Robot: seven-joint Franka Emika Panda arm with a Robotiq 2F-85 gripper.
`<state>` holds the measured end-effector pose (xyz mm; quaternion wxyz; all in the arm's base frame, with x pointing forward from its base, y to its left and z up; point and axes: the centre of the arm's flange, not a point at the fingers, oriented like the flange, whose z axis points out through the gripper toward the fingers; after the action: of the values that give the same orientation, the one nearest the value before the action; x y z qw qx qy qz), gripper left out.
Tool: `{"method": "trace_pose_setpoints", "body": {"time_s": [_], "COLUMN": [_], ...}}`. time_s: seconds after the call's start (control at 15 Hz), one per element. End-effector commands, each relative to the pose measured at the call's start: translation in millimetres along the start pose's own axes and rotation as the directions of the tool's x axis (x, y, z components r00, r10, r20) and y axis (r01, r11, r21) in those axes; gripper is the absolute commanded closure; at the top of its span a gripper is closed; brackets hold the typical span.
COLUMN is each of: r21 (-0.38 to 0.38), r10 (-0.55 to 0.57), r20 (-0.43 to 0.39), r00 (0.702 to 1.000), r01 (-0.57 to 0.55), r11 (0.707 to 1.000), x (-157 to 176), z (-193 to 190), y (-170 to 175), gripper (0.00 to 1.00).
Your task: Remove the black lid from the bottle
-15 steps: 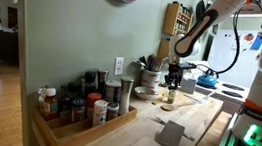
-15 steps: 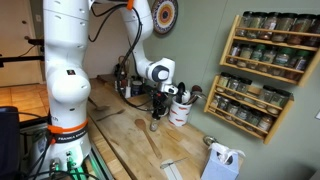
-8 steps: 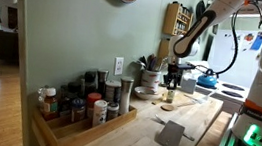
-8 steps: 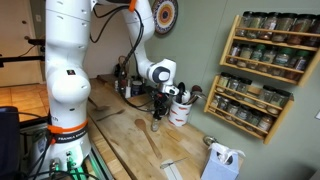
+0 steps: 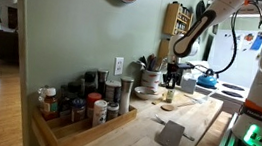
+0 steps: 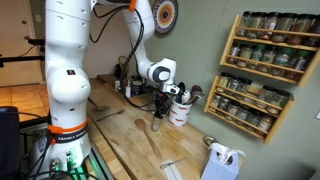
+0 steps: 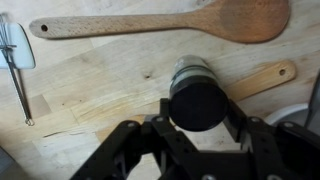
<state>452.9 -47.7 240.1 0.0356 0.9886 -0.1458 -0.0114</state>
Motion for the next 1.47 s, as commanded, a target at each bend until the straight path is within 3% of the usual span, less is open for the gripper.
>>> {"method": "trace_pose_setpoints", "body": {"time_s": [0.0, 0.27, 0.47, 0.93, 1.27, 1.4], "r21": [-0.004, 0.007, 0.019, -0.027, 0.025, 0.054], "r10": [-0.021, -0.084, -0.223, -0.51, -0.649, -0.64], "r20": [-0.032, -0.063, -0.086, -0.128, -0.16, -0.114], "r00": [0.999, 0.994, 0.971, 0.851, 0.744, 0.759], "r01": [0.021, 0.085, 0.226, 0.511, 0.66, 0.648], "r11": [1.0, 0.996, 0.974, 0.859, 0.751, 0.759], "x": [-5.6, -19.9, -48.6, -97.3, -120.4, -122.1], "z": [-11.1, -38.3, -60.0, -92.9, -100.6, -109.0], "y": [2.3, -9.6, -42.4, -141.2, -195.0, -195.8], "gripper": [0.69, 0.69, 0.69, 0.69, 0.69, 0.69]}}
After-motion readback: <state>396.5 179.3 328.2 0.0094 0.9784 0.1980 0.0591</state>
